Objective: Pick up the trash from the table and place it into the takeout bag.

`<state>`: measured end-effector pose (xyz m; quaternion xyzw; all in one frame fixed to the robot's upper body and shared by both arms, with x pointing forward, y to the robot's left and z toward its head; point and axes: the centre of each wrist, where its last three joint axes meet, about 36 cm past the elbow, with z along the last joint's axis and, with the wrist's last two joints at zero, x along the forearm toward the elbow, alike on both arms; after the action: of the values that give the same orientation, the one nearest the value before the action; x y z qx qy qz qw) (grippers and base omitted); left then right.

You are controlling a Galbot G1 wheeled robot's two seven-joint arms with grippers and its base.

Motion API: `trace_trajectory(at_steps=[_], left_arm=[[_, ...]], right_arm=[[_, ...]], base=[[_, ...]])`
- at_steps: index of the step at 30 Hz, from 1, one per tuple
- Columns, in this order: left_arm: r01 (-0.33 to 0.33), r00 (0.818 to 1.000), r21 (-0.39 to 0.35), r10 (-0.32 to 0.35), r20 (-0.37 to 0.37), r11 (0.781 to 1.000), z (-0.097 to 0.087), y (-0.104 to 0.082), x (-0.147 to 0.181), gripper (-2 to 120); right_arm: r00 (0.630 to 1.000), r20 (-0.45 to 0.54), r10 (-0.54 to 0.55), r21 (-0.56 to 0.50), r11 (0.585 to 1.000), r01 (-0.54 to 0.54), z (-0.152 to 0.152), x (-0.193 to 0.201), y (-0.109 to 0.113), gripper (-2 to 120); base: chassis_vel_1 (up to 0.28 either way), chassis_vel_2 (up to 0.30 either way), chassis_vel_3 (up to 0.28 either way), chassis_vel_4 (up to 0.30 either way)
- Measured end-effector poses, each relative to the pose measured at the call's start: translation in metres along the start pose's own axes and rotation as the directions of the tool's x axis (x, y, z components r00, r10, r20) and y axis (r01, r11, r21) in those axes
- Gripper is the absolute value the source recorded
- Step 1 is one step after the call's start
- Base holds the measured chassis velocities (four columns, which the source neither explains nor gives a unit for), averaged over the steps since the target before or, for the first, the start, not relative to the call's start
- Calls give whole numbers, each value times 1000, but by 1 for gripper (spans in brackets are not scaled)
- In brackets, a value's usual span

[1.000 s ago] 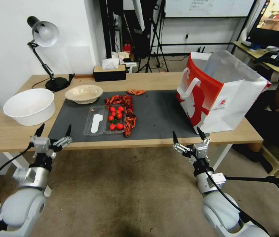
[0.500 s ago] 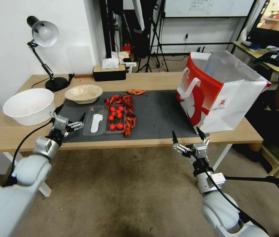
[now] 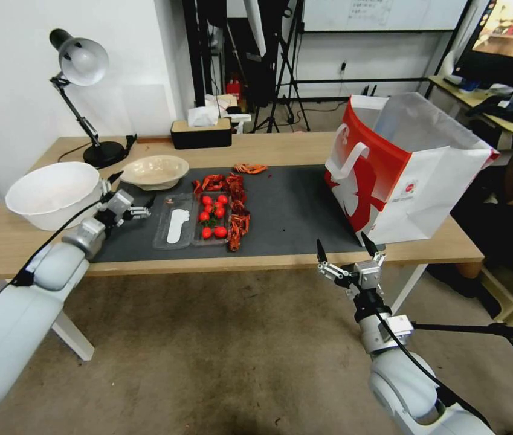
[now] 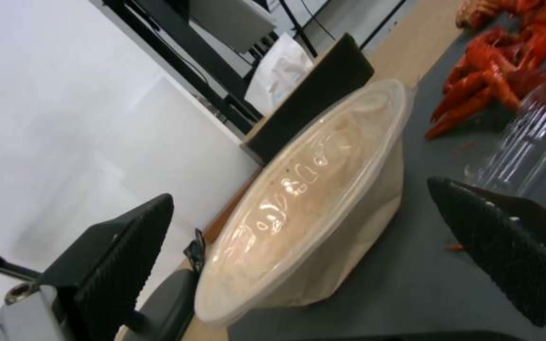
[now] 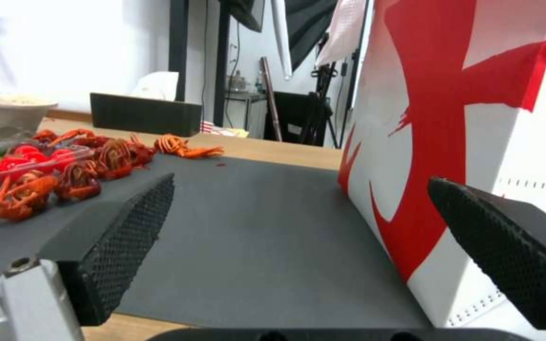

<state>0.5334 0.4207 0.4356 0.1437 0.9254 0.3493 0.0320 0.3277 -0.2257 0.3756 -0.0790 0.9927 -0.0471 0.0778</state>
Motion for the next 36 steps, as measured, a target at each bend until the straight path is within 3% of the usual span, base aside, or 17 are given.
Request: trace_trajectory(at_steps=[16,21,24,28,29,36], left_arm=[[-46,997,-45,44,-56,998,17,1,-32,98],[-50,997,-60,46,-63,997,18,5,-41,78],[-53,997,-64,49,-64,997,18,5,-42,74],[-64,996,-82,58,-69,995,19,11,-49,52],[-64,996,-82,58,-69,995,19,11,-49,52],[-122,990,-129,112,-80,984,19,22,-52,21]], right_arm=[[1000,2,7,2,1000,-7,-2,-1,-1,100],[1000,3,9,2,1000,-9,-2,-2,-2,100],[1000,4,9,1,1000,-9,-2,-3,-2,100],[1000,4,12,3,1000,-12,-2,-3,-3,100],[1000,4,12,3,1000,-12,-2,-3,-3,100],[1000,7,15,1,1000,-15,-1,-4,-3,100]], base=[[0,0,0,0],[0,0,0,0],[0,0,0,0],[0,0,0,0],[0,0,0,0],[0,0,0,0]])
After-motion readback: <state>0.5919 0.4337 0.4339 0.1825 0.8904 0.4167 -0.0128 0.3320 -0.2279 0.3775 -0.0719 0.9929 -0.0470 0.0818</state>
